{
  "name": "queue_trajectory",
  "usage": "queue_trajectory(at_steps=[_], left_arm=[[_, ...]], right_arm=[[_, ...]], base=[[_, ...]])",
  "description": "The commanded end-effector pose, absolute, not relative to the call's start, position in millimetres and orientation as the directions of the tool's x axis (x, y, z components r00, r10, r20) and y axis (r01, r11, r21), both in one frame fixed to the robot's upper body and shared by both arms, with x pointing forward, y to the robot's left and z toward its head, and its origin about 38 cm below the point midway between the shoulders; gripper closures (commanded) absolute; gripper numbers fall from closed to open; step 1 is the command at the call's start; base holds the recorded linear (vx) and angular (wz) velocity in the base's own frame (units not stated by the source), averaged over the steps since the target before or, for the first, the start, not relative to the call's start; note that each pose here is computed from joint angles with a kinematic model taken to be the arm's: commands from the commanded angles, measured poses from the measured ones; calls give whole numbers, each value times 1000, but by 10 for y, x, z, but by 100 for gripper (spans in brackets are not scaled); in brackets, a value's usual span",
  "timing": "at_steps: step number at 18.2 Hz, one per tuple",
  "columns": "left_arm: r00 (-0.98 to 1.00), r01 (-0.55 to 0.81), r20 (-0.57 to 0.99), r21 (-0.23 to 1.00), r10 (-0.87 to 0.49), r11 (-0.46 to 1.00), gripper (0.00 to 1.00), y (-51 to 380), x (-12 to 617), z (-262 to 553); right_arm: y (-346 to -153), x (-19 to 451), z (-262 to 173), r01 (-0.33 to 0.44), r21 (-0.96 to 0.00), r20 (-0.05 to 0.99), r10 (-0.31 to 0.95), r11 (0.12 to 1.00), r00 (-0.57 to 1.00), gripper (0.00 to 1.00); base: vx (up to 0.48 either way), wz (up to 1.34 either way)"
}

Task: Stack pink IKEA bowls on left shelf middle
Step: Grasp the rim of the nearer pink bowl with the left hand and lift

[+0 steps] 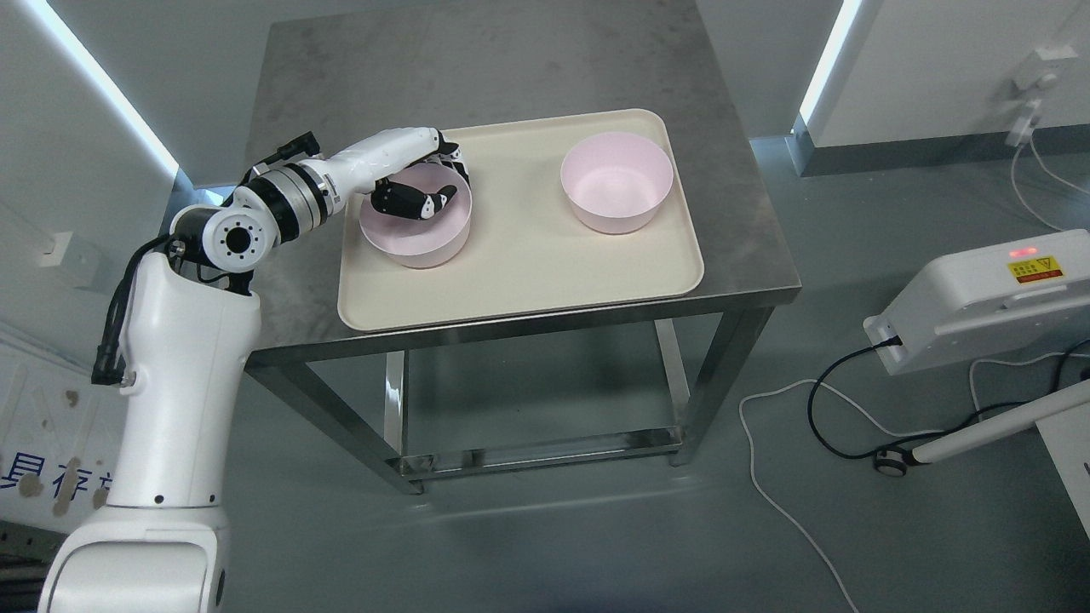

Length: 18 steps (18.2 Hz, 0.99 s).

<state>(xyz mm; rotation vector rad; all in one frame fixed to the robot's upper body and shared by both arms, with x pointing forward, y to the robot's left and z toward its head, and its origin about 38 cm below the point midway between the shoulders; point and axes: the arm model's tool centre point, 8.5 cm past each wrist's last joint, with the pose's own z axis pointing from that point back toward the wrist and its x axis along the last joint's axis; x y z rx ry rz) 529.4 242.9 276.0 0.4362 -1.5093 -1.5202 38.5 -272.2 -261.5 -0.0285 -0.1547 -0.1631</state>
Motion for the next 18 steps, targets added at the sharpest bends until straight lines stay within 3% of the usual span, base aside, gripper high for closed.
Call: queue_trajectory(at_steps=[1,5,10,18], left_arm=[[-520,313,376,919,-767,239,100,2489,5309,2880],[-550,267,393,919,-737,290,99,2427,5348,3187],[-674,265,415,908,-611,324,99,1623,5348,3586],[-820,302,274,953,-503,26,98,272,5069,3545]], right_arm=[[-2834,387,-2604,163,-33,159,-156,986,975,0],[-2834,387,-2604,163,-33,159,-156,986,975,0],[-2834,387,-2604,163,-33,159,-156,986,975,0],[-2834,387,-2604,163,-33,159,-156,986,975,0]], base=[[0,0],[0,0],[0,0],[3,0]])
